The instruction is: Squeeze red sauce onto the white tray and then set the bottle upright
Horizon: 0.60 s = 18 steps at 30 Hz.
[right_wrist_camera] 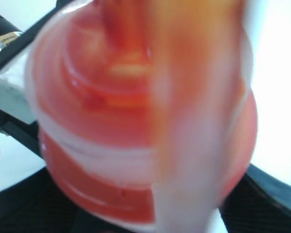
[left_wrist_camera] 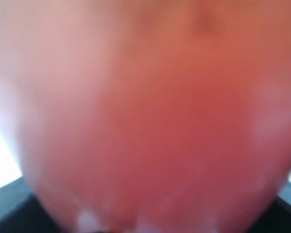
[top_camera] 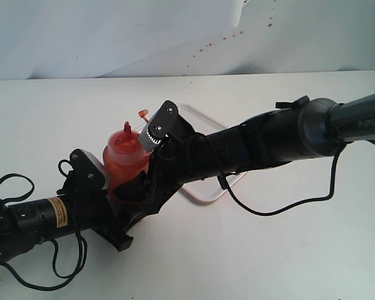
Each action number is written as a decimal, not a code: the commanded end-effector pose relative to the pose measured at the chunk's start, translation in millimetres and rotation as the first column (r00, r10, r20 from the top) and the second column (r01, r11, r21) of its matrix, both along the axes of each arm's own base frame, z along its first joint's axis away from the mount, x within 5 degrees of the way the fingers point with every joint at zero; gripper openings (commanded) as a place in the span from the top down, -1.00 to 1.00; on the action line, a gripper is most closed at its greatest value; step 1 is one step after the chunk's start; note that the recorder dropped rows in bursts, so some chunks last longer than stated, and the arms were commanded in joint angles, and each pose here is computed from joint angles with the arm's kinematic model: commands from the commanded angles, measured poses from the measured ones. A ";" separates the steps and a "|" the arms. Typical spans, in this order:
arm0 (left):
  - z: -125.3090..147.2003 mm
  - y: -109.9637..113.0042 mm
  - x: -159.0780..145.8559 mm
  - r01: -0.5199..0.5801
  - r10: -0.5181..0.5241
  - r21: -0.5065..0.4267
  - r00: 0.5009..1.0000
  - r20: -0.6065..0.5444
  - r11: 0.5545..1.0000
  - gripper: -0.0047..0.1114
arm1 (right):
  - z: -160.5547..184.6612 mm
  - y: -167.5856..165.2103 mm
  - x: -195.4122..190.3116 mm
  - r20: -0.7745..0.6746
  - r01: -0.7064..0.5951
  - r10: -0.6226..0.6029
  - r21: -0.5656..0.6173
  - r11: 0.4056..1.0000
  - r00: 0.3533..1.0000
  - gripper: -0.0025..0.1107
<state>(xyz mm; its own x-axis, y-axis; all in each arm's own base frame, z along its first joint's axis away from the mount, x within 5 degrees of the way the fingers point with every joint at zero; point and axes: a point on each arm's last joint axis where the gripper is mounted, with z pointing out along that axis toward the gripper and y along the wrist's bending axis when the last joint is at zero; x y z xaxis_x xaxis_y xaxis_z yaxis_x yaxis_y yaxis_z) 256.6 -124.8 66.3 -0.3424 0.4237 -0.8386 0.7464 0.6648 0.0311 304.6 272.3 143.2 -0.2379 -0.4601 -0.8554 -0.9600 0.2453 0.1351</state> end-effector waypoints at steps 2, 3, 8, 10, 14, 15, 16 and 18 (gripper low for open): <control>-0.5 -3.4 0.3 0.043 -0.044 0.043 0.998 0.038 0.998 0.42 | 18.4 13.6 -13.1 -0.023 -0.113 0.117 0.142 0.983 0.993 0.96; -0.4 -2.1 1.8 0.014 -0.015 0.039 0.999 0.036 0.999 0.30 | 18.4 13.6 -13.1 -0.023 -0.113 0.117 0.142 0.983 0.993 0.96; 0.2 4.4 8.3 -0.118 0.117 0.020 0.993 0.029 0.993 -0.19 | 18.2 13.6 -13.0 -0.023 -0.111 0.115 0.141 0.984 0.993 0.96; 0.3 5.2 9.0 -0.132 0.131 0.018 0.991 0.028 0.991 -0.26 | 18.0 13.5 -12.7 -0.022 -0.109 0.113 0.138 0.984 0.993 0.96; 0.3 5.2 9.0 -0.132 0.131 0.018 0.991 0.028 0.991 -0.27 | 18.0 13.5 -12.7 -0.022 -0.109 0.113 0.138 0.984 0.993 0.96; 0.3 5.2 9.0 -0.132 0.131 0.018 0.991 0.028 0.991 -0.27 | 18.0 13.5 -12.7 -0.022 -0.109 0.113 0.138 0.984 0.993 0.96; 0.3 5.2 9.0 -0.132 0.131 0.018 0.991 0.028 0.991 -0.27 | 18.0 13.5 -12.7 -0.022 -0.109 0.113 0.138 0.984 0.993 0.96; 0.3 5.2 9.0 -0.133 0.133 0.016 0.991 0.026 0.991 -0.27 | 18.0 13.5 -12.7 -0.022 -0.109 0.113 0.138 0.984 0.993 0.96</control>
